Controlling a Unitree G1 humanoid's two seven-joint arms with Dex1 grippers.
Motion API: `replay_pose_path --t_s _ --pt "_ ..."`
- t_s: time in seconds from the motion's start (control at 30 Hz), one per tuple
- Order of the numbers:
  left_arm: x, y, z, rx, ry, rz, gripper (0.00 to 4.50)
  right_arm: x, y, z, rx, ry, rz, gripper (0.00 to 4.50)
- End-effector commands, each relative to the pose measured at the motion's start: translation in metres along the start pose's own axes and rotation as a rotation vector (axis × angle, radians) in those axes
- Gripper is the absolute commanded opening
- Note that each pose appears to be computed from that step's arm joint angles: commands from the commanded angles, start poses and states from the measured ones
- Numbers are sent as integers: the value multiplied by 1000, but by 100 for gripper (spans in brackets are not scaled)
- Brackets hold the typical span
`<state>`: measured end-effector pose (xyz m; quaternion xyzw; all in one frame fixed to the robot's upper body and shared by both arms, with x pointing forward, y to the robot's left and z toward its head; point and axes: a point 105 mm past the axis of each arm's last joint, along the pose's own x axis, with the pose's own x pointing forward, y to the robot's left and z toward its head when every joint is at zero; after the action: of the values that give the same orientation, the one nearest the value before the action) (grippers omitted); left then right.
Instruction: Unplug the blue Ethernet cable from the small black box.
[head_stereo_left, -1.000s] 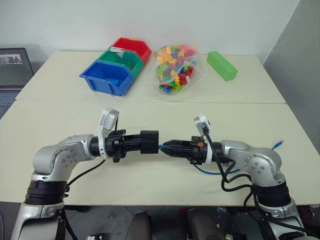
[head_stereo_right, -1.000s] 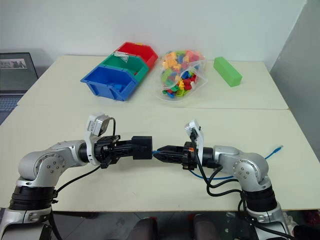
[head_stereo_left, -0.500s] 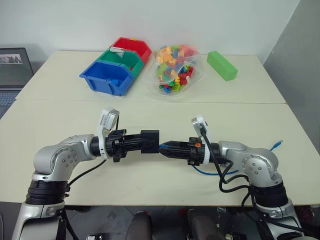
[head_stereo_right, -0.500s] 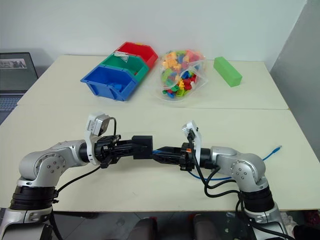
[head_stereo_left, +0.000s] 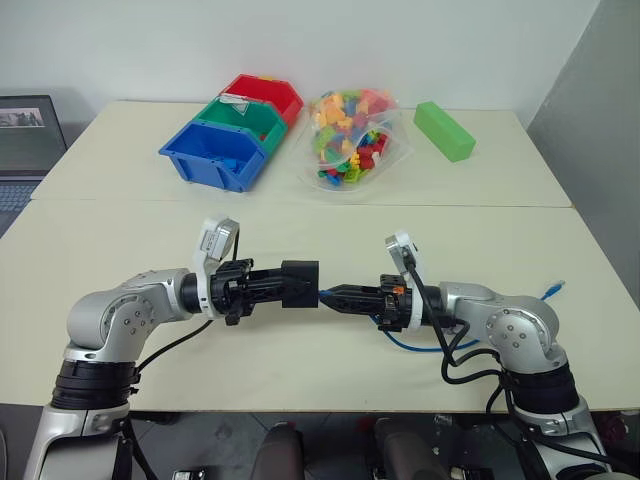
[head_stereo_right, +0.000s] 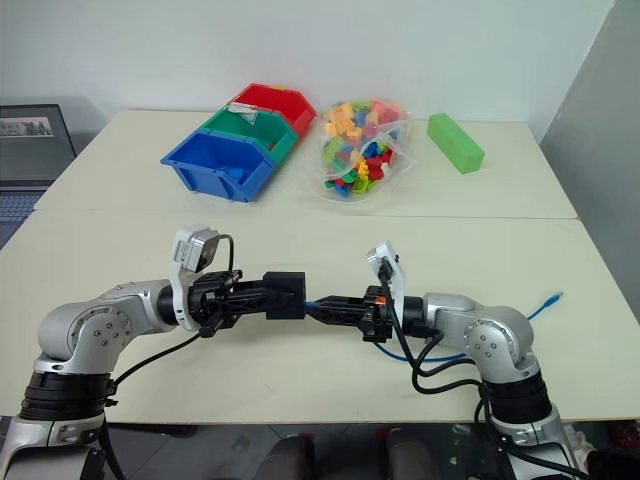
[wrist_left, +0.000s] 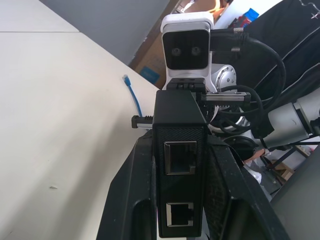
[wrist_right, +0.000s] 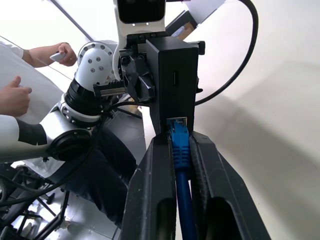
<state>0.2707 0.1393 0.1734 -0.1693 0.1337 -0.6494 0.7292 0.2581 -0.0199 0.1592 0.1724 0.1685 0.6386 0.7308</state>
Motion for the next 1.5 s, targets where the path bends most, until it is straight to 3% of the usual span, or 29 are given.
replay_pose_path --t_s 0.03,0.33,0.77,0.87,0.93,1.07,1.17,1.23,1.3,1.5 --pt "1 -7 9 44 -10 -17 79 1 12 8 -23 -14 66 9" --pt "-2 -8 6 35 8 -16 79 -4 13 8 -6 2 79 9" --pt "-24 2 12 63 9 101 79 -40 -6 4 20 -1 -74 4" --pt "-24 3 13 66 -2 112 79 -50 -36 13 -65 -48 -255 4" --pt "-24 4 13 77 -11 130 79 -66 -77 24 -191 -76 -503 4" --pt "-22 7 13 82 -31 162 79 -102 -137 36 -440 -37 -875 4" --pt "-21 9 13 85 -41 182 79 -120 -161 41 -530 -16 -1028 4" --pt "-21 10 14 96 -45 197 79 -123 -166 42 -544 -12 -1051 75" --pt "-22 12 14 113 -49 218 79 -120 -164 44 -545 -25 -1024 103" --pt "-25 31 23 236 -105 375 79 -108 -133 55 -667 -10 -866 251"
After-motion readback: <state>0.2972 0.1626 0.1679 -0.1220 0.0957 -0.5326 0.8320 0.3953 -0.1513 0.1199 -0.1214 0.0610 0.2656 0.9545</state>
